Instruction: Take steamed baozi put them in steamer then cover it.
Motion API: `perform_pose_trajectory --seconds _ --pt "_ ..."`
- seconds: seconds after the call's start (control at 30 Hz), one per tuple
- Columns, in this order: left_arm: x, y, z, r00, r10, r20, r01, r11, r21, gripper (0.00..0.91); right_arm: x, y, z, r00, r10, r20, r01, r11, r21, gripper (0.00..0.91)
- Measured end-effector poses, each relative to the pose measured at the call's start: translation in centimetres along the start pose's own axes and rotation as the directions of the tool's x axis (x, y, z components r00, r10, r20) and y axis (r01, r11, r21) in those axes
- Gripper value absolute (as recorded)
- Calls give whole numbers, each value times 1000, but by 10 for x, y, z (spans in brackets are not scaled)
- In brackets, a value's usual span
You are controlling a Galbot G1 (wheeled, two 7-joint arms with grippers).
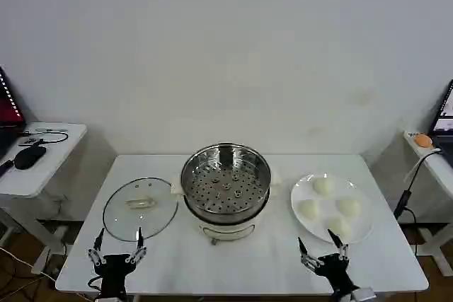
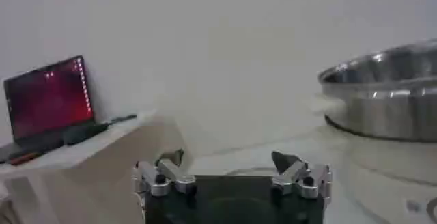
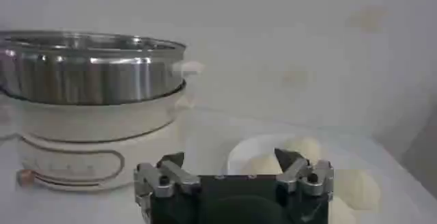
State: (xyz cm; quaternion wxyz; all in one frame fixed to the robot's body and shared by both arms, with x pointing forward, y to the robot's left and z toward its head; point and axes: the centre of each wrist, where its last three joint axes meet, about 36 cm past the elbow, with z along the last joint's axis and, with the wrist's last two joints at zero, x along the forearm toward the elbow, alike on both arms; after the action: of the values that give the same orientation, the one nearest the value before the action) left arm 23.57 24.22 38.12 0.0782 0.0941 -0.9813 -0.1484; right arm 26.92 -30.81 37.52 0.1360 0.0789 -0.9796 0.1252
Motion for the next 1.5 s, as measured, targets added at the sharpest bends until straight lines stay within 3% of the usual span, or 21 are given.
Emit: perform_pose_trajectory --seconds 0.23,0.4,0.63,0.77,0.97,1.13,1.33,1.5 --pt "-2 -1 -5 998 66 -10 -67 996 -55 907 -25 -48 -22 998 -26 -60 39 973 226 907" --pt "0 0 -4 994 109 -17 -110 988 -111 907 -52 -91 -46 992 -84 -91 114 903 415 907" --pt "2 1 -4 991 130 -30 -133 978 -164 907 -98 -149 -91 964 -185 -190 265 713 649 907" --pt "2 2 -5 990 136 -31 -140 973 -186 907 -127 -178 -119 931 -233 -283 366 569 736 907" --pt "1 5 -5 990 135 -34 -139 968 -208 907 -172 -206 -146 850 -273 -451 526 369 767 907" --pt "-2 8 -4 991 127 -37 -132 966 -222 907 -211 -220 -161 783 -271 -560 620 267 738 907" --pt "-7 13 -2 992 123 -41 -129 963 -236 907 -258 -221 -170 715 -267 -646 697 200 689 907" --pt "-10 18 -1 992 116 -41 -123 963 -241 907 -294 -219 -179 685 -251 -684 727 177 664 907"
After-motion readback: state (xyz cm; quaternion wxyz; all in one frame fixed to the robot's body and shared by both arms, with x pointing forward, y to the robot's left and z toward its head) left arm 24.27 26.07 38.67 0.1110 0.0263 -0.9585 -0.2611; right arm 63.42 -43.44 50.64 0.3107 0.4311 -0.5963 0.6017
